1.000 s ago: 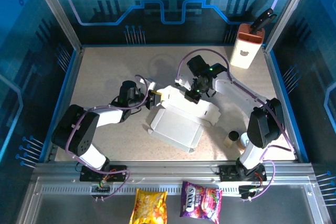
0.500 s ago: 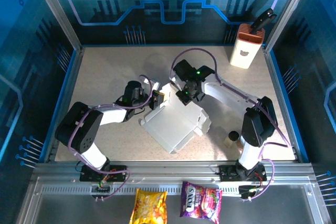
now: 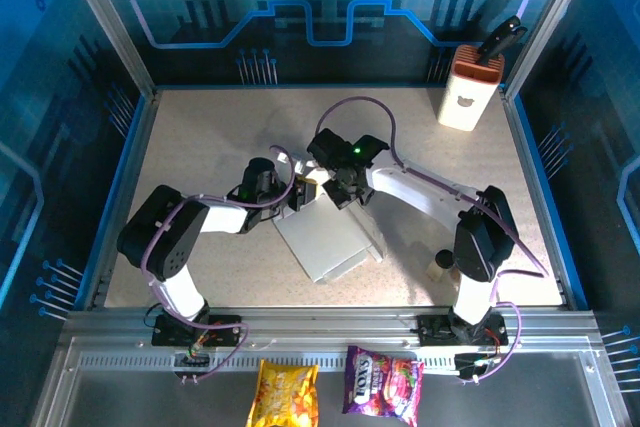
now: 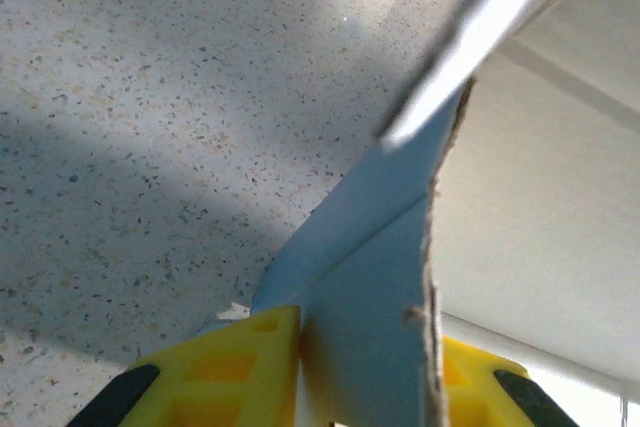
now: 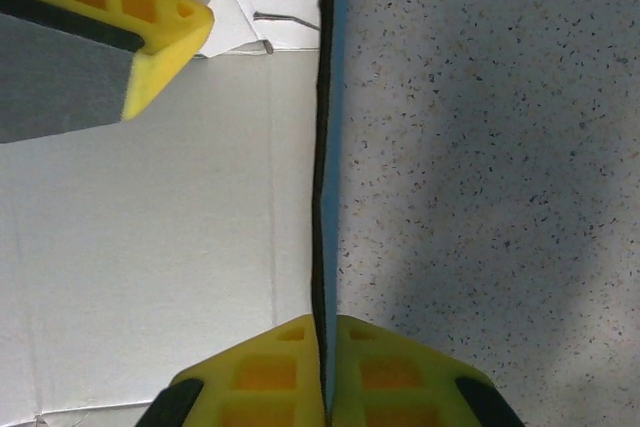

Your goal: Fold the paper box

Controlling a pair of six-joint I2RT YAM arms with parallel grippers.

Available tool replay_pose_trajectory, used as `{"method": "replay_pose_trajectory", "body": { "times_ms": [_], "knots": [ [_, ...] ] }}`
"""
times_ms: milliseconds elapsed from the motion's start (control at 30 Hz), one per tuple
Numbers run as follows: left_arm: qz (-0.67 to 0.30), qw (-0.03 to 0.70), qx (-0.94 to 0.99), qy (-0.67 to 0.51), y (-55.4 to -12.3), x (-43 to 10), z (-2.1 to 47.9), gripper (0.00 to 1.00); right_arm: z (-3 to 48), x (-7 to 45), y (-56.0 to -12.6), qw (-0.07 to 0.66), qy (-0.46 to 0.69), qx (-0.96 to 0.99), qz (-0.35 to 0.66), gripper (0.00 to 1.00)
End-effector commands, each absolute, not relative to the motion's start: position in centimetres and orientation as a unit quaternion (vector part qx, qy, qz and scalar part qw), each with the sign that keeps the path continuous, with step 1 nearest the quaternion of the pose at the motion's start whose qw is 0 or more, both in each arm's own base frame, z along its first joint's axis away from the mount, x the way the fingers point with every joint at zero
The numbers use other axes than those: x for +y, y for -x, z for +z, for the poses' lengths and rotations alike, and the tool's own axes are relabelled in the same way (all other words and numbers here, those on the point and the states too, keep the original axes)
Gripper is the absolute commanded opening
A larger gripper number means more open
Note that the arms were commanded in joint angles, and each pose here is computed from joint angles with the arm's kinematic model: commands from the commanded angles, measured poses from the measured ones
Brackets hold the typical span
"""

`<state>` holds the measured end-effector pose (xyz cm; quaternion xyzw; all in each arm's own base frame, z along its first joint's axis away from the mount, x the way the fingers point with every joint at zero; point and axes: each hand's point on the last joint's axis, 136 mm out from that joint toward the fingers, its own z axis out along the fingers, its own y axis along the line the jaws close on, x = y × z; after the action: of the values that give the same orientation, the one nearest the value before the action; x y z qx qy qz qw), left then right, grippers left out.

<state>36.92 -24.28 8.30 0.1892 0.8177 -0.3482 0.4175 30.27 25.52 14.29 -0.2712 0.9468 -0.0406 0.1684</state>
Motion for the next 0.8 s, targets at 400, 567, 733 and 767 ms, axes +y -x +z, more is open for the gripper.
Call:
{"method": "replay_pose_trajectory", "body": {
  "times_ms": [400,567,733,767],
  "knots": [
    [-0.347,0.453,0.792,-0.217,-38.1,-25.4,10.8,0.35,11.1,24.9,-29.5,0.13,0.236,0.963,-0.005,0.06],
    [-0.357,0.447,0.788,-0.23,-38.3,-26.1,10.6,0.17,11.1,25.1,-29.4,0.128,0.239,0.963,0.001,0.07],
    [-0.354,0.436,0.793,-0.236,-37.7,-26.0,9.4,0.07,11.9,25.2,-29.4,0.134,0.239,0.962,0.006,0.11],
    [-0.351,0.435,0.794,-0.238,-37.5,-25.8,9.0,0.07,12.1,25.1,-29.4,0.136,0.238,0.962,0.006,0.12]
  ]
}}
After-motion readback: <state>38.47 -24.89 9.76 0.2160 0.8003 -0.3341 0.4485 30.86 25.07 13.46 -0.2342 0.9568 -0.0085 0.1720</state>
